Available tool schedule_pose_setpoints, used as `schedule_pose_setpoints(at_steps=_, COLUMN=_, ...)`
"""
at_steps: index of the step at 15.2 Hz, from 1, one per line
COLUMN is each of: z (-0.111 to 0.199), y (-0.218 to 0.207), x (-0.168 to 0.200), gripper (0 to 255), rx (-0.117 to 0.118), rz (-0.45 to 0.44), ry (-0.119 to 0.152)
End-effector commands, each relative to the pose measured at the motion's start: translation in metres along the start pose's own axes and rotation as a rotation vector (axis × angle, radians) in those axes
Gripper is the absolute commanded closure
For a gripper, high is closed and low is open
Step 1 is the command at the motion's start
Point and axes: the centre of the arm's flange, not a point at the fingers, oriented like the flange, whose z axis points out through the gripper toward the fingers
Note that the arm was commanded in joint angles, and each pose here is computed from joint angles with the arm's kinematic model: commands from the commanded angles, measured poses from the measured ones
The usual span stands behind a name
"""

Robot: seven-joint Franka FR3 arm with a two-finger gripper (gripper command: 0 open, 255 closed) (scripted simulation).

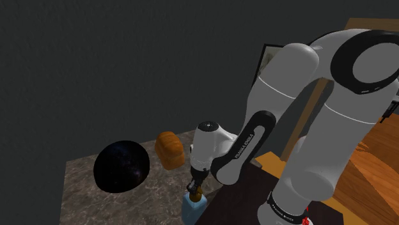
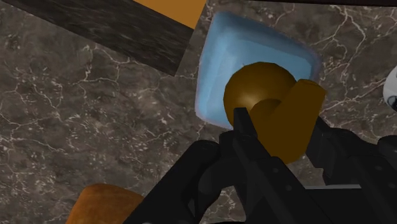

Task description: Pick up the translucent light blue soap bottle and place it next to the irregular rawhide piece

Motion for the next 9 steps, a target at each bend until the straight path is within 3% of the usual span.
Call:
schedule_pose_setpoints(at_steps=1, z=-0.010, y=0.000, x=0.000, gripper=255, rx=0.001, rz=0.001, ry=0.000)
schedule_pose_setpoints(at_steps=9, z=-0.052, y=0.000, x=0.001, gripper=255, rx=0.001, rz=0.001, ry=0.000)
